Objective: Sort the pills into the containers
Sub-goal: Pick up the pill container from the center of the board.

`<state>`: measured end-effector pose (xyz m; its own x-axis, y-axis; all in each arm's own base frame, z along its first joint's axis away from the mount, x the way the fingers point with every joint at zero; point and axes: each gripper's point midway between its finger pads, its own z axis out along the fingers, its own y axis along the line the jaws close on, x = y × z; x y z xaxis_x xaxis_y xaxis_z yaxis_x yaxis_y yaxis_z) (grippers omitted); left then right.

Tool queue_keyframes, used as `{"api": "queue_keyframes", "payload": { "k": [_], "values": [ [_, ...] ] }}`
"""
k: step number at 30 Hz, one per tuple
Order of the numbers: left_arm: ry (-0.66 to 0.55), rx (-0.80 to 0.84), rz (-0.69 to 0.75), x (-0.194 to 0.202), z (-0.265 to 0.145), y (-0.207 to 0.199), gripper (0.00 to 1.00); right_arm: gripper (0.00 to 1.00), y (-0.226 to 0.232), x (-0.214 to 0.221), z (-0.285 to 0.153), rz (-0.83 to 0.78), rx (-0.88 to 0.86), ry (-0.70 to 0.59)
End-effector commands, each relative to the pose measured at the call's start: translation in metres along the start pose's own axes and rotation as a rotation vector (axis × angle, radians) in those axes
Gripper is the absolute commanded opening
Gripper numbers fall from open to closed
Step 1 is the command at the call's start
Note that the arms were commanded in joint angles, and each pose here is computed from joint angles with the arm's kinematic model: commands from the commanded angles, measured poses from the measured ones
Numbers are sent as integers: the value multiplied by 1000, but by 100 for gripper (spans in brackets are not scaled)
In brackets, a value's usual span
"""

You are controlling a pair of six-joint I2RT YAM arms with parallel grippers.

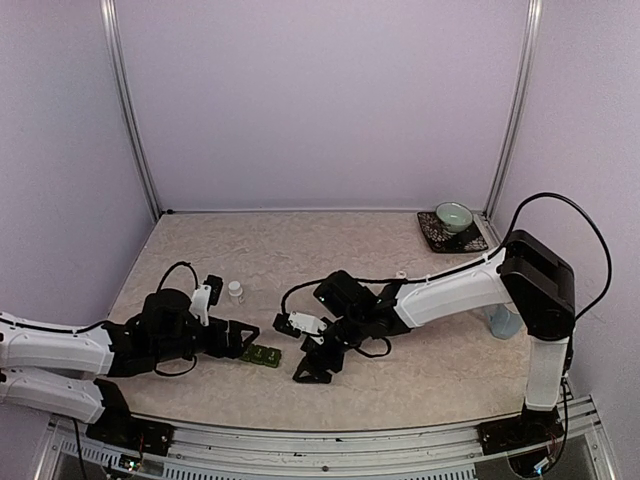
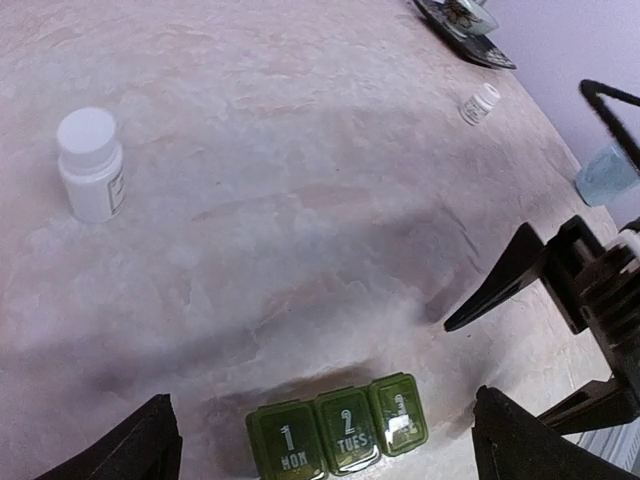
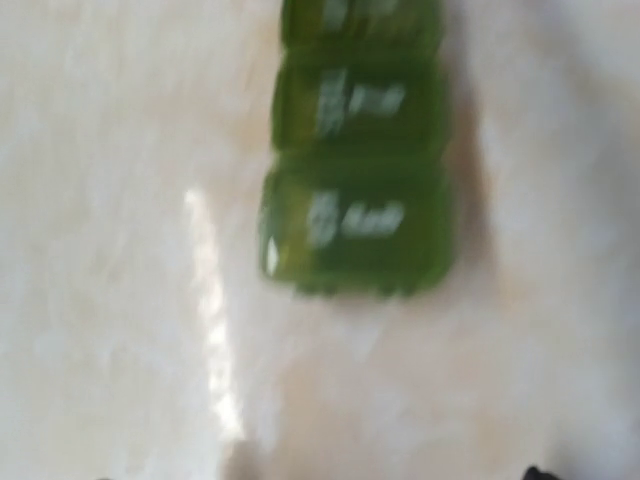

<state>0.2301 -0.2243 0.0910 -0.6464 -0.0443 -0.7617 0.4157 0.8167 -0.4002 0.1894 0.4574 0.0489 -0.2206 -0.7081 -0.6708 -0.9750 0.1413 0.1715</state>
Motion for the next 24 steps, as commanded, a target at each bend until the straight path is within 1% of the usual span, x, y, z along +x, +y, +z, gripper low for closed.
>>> {"api": "queue_keyframes", "payload": {
  "k": [1, 3, 6, 8, 10, 14, 18, 24],
  "values": [
    [-5, 86, 157, -3, 5, -23, 99, 86, 5, -4, -11, 2, 19, -43],
    [11, 37, 218, 3, 10, -16, 99, 87, 6, -5, -16, -9, 23, -50],
    [14, -3, 205, 1, 13, -8, 99, 87, 0, -10, -18, -34, 59, -51],
    [-4, -27, 174, -3, 11, -3, 99, 87, -3, -13, -12, -42, 69, -60],
    [-30, -39, 107, -6, 8, 2, 99, 87, -3, -18, -2, -58, 72, -74],
    [-86, -20, 25, -6, -5, 4, 99, 87, 1, -23, 23, -117, 111, -54],
    [-122, -18, -7, -4, -20, 9, 99, 87, 0, -25, 48, -148, 149, -34],
    [-166, 3, -42, -7, -36, 10, 99, 83, -10, -23, 64, -157, 202, -6]
  ]
}}
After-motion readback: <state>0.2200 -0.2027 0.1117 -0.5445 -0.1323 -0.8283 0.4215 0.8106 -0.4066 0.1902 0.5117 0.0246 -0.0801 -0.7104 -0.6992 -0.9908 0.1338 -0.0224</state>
